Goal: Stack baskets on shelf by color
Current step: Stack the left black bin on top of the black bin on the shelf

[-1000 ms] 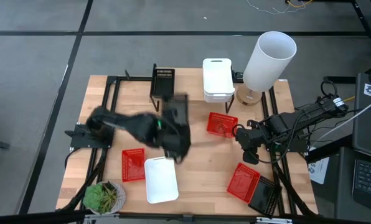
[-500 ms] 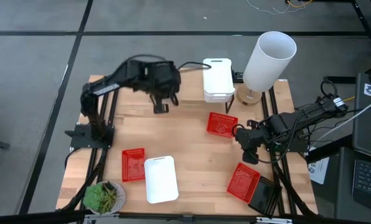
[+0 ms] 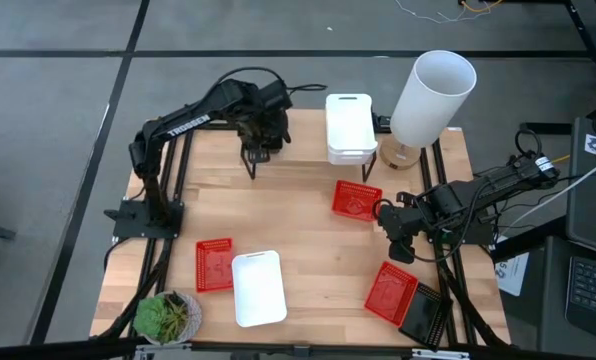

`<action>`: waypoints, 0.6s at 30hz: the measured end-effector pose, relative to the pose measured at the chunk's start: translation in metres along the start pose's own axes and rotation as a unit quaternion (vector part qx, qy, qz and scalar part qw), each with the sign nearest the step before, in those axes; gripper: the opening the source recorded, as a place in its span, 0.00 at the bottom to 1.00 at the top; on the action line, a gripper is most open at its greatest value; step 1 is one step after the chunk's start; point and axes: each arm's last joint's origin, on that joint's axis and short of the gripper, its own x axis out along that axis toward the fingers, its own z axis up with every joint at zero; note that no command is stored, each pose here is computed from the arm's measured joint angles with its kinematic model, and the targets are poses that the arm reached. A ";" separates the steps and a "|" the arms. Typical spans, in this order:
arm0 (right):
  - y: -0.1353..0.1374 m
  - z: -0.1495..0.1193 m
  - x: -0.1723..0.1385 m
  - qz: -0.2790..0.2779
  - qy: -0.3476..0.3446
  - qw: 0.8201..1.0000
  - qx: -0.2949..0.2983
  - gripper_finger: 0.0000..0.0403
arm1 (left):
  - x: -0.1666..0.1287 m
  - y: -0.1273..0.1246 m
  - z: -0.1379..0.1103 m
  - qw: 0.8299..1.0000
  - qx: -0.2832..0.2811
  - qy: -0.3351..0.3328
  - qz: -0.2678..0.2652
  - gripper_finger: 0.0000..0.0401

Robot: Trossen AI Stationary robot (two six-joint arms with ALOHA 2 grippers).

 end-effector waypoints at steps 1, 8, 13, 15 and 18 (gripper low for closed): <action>0.000 0.000 0.000 0.000 0.000 1.000 0.000 0.30 | 0.000 0.000 0.001 1.000 0.004 -0.004 0.000 0.00; 0.000 0.000 0.000 0.000 0.000 1.000 0.013 0.30 | -0.002 -0.009 0.007 1.000 0.018 -0.019 -0.003 0.00; 0.000 0.000 0.000 0.000 -0.001 1.000 0.013 0.30 | -0.002 -0.011 0.009 1.000 0.013 -0.028 -0.001 0.00; 0.000 0.000 0.000 0.000 -0.001 1.000 0.013 0.30 | -0.002 -0.010 0.010 0.999 0.002 -0.033 0.001 0.01; 0.000 0.000 0.000 0.000 -0.001 1.000 0.014 0.30 | -0.002 -0.008 0.008 1.000 0.000 -0.028 0.005 0.04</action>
